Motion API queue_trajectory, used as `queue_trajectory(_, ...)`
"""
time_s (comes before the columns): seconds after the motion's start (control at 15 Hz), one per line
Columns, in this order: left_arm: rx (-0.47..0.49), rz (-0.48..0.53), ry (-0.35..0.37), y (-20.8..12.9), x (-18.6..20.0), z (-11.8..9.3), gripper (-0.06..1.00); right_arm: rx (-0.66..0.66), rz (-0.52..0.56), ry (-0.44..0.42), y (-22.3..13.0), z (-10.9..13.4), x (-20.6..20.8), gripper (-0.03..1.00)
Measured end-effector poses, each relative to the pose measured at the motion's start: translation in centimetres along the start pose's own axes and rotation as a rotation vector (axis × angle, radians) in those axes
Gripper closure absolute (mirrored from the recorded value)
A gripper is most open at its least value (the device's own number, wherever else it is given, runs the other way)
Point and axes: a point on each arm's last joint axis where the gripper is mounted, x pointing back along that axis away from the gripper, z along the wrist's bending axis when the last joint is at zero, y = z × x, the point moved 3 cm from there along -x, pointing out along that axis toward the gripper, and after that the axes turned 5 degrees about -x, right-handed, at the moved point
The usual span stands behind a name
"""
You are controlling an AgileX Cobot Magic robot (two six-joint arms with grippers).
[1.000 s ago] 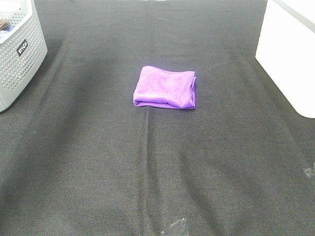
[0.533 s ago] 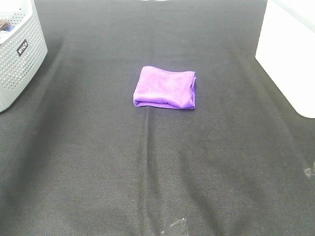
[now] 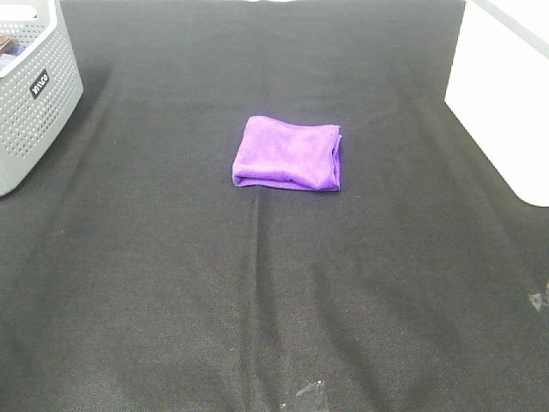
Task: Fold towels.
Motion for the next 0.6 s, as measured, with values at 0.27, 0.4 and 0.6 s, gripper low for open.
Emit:
queue_trajectory(0.27,-0.005,-0.098,0.019,-8.6,0.3,-0.9,0.12,0.0,-0.052,0.002,-4.9,-0.4,0.0,0.19)
queue_trajectory(0.4,-0.001,-0.165,0.02,-10.8,0.6,-1.3,0.12,-0.001,-0.033,0.004,-6.7,-0.5,-0.9,0.19)
queue_trajectory(0.6,0.018,-0.169,0.002,-12.0,-0.4,-1.6,0.12,-0.003,0.055,0.003,-8.4,-0.5,-3.0,0.19)
